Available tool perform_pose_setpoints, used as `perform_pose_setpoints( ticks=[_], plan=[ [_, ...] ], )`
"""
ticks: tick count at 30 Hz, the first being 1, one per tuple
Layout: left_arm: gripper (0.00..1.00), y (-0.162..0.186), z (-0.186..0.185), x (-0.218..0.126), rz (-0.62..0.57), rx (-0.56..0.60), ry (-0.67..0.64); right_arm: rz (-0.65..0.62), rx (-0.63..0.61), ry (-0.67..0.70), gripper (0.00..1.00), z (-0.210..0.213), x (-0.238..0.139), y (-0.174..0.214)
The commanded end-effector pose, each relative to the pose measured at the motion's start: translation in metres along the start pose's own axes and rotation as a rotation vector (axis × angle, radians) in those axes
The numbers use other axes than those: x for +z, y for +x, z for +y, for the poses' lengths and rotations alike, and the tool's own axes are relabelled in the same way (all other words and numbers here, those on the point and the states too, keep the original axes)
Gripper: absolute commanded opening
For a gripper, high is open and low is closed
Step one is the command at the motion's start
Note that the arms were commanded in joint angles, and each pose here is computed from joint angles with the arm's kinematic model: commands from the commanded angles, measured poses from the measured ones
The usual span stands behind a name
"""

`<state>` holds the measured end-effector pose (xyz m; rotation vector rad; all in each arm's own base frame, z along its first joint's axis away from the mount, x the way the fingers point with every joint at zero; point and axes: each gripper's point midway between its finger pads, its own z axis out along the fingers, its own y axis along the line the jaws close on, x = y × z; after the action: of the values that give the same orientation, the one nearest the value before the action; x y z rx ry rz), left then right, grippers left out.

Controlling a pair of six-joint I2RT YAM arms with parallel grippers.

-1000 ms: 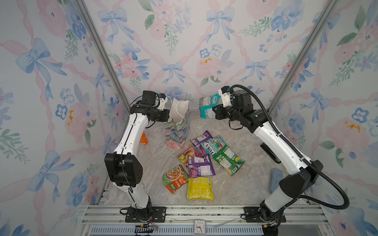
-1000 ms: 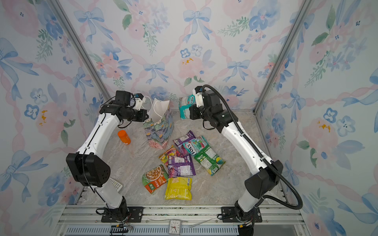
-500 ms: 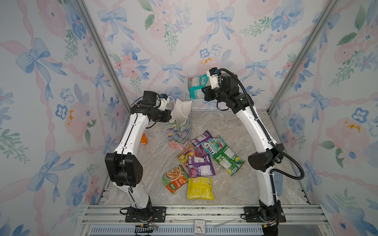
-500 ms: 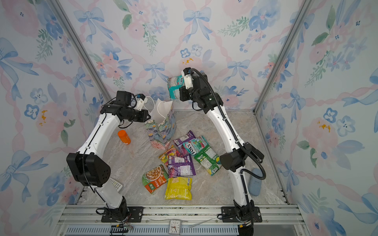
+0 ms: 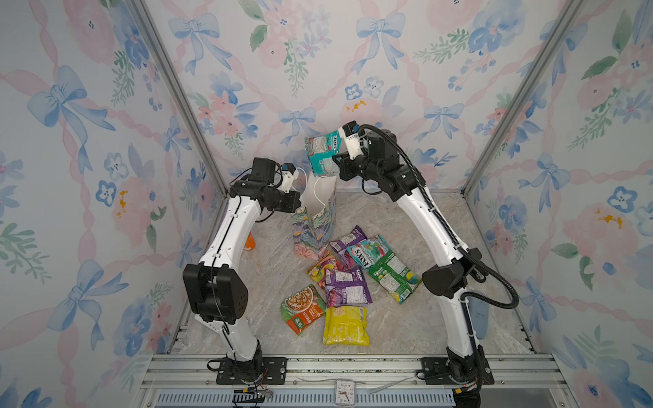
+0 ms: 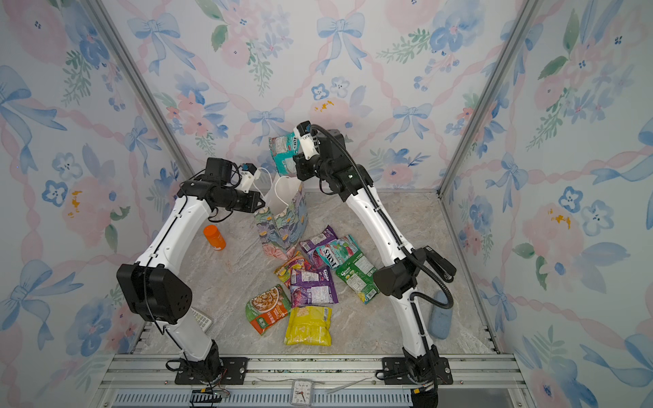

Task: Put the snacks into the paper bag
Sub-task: 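Lower the teal packet into the bag opening beside the left gripper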

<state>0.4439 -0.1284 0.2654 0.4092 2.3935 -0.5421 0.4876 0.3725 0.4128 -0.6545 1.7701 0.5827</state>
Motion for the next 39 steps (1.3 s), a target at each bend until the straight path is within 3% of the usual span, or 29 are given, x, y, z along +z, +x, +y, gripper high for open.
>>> perform_pose_setpoints(
  ticks=[1, 9, 17, 39],
  plan=[
    [0.00, 0.006, 0.002, 0.001, 0.020, 0.008, -0.012, -0.028, -0.036, -0.021, 0.00, 0.014, -0.022, -0.018],
    [0.00, 0.005, 0.011, -0.002, 0.017, -0.002, -0.070, 0.087, -0.049, -0.013, 0.00, 0.021, -0.039, 0.006],
    [0.00, 0.005, 0.021, -0.002, 0.021, -0.020, -0.128, 0.179, -0.135, 0.064, 0.00, 0.021, -0.051, 0.028],
    [0.00, -0.009, 0.031, -0.008, -0.008, -0.009, -0.198, 0.420, -0.295, -0.064, 0.00, 0.052, -0.047, 0.092]
  ],
)
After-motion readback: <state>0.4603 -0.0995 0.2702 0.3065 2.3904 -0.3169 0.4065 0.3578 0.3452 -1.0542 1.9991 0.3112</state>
